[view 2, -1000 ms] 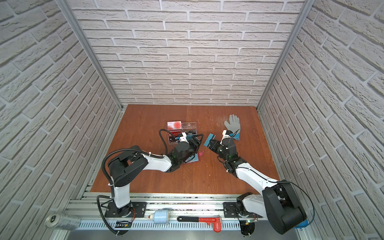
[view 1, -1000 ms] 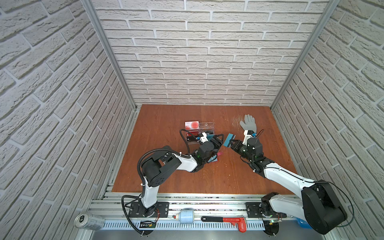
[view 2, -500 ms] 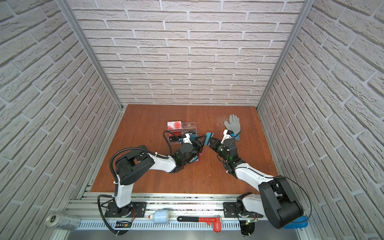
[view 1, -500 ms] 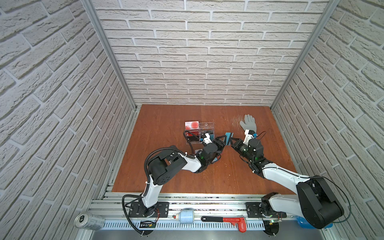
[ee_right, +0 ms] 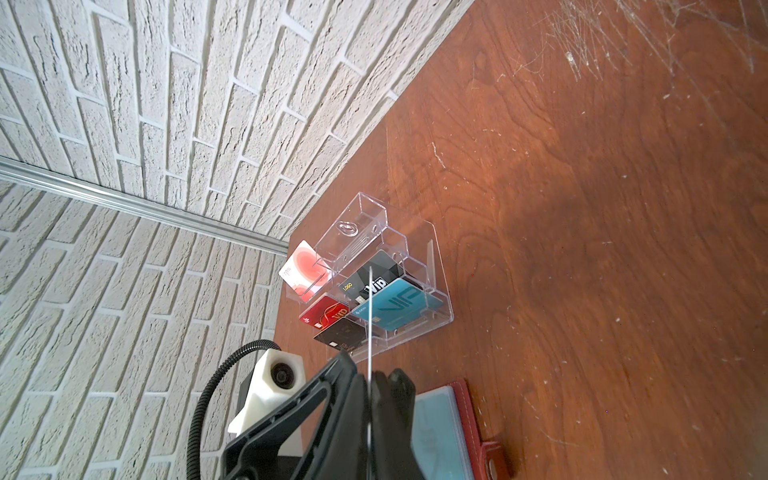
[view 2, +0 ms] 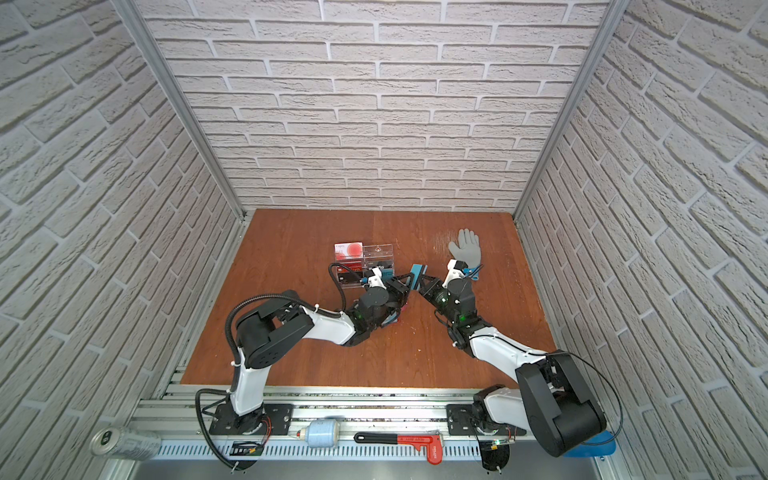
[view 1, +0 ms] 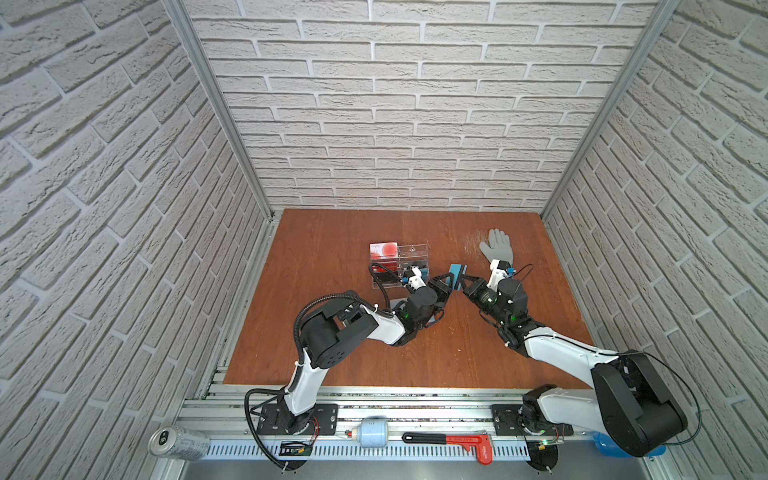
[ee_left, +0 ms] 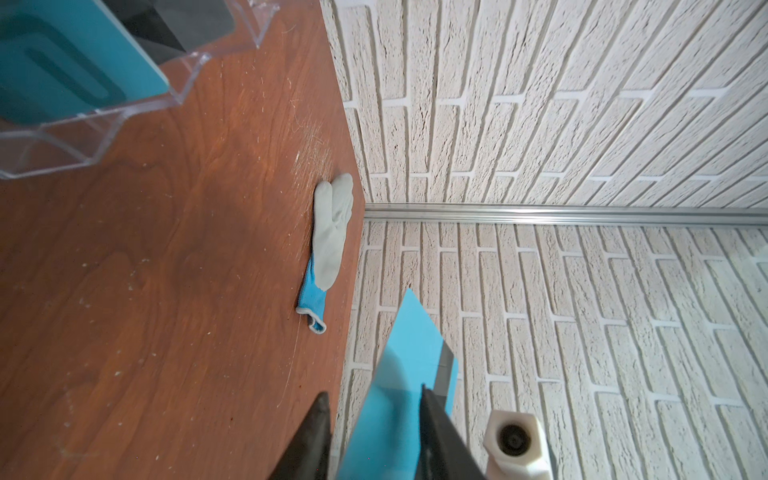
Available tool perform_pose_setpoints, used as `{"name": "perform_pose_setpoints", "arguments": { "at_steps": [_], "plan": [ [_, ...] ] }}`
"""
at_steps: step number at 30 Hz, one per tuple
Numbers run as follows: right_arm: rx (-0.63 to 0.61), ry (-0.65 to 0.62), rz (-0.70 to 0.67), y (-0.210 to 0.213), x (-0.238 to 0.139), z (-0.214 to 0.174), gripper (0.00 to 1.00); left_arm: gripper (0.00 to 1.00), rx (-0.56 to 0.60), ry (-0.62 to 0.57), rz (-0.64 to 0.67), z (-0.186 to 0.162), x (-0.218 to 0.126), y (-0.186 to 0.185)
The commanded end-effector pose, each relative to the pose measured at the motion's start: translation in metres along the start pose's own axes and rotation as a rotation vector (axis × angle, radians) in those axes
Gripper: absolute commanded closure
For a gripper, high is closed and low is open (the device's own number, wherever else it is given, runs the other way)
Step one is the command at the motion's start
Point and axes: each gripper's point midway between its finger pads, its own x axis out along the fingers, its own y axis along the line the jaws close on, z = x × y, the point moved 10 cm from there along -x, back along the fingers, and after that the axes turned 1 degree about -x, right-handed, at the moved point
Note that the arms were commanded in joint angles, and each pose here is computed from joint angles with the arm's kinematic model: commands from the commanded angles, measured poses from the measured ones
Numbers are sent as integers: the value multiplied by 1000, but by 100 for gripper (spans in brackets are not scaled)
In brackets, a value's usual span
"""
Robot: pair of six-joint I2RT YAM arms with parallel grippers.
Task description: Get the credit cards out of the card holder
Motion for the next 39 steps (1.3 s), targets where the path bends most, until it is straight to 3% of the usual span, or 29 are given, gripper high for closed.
{"name": "perform_pose_setpoints", "arguments": {
  "at_steps": [1,7,19,23,27,32,39],
  "plan": [
    [9,-29,29,-1,1,2,93,67,-22,-15,-74,-2,4,-11],
    [22,-29,43,-4,5,0,94,71,-21,-9,-80,-4,5,-14],
    [-26,53,44,2,12,0,90,93,-15,0,-75,-6,5,-10],
    [-61,77,23,4,9,2,76,96,-3,7,-70,-3,6,-10],
    [-94,50,-1,6,-1,8,47,99,13,34,-53,6,7,-9],
    [-161,-30,-88,14,-24,22,22,100,37,76,-5,33,1,-2],
    [-327,-57,-201,31,-44,37,8,100,192,263,158,81,-19,-13]
  ]
}}
